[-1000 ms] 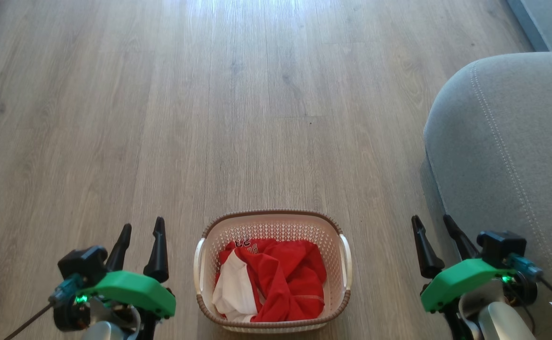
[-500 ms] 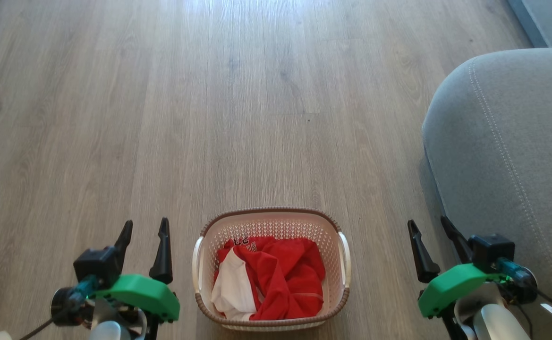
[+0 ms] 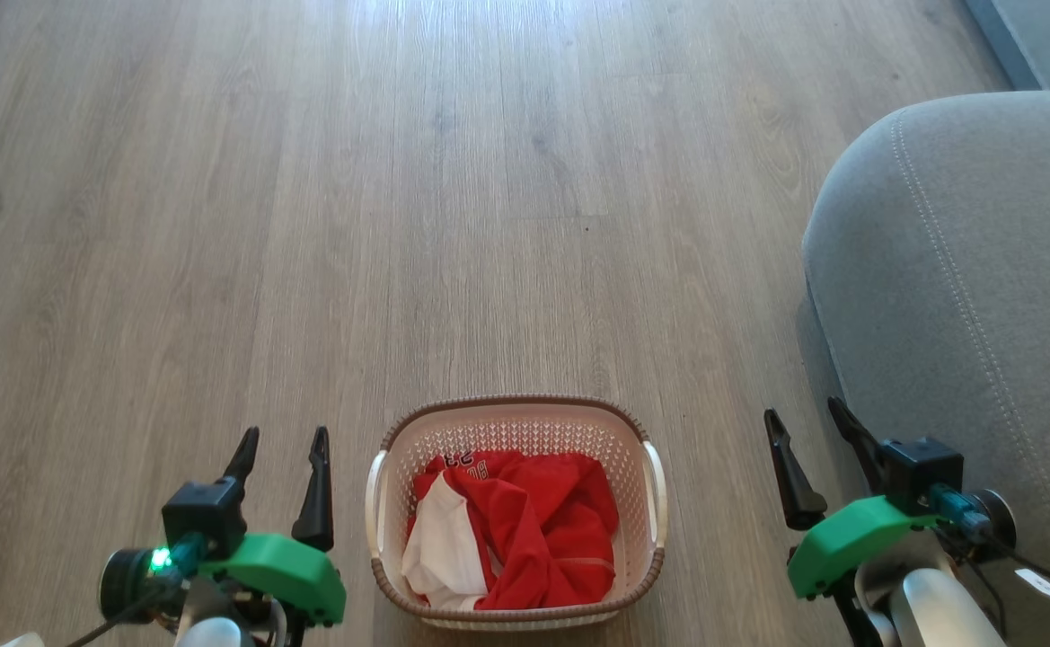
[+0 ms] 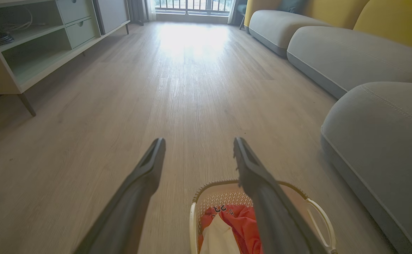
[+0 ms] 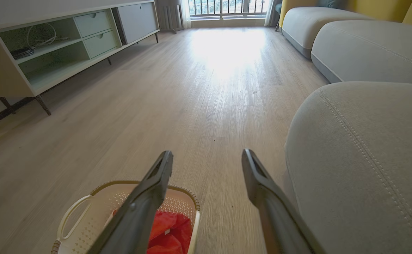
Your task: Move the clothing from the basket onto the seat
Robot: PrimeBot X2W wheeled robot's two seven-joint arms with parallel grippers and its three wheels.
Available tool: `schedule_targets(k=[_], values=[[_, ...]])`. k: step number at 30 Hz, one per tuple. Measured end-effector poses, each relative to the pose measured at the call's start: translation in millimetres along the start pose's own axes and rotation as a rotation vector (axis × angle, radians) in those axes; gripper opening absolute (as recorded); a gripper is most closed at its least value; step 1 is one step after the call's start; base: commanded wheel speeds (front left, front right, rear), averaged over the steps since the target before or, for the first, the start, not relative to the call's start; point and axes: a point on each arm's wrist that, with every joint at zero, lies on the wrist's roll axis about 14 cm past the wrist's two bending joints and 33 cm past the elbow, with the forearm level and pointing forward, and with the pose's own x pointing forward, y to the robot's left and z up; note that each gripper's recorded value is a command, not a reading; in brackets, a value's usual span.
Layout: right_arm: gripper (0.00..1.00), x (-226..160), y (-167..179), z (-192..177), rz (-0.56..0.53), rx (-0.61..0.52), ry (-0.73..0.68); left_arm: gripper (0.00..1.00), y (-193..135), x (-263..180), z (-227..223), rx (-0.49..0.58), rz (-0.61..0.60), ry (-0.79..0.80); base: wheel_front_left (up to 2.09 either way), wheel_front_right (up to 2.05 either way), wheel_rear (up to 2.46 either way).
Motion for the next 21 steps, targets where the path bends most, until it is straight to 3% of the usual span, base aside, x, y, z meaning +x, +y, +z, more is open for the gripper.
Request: schedule_targets(k=[21], values=[[1.00,-2.2,-2.9,-2.3,-0.017,0.052,0.002,1.00,-0.3,1.7,-6.4,-0.017,-0.004,0.020,0.00,0.00,0.00]])
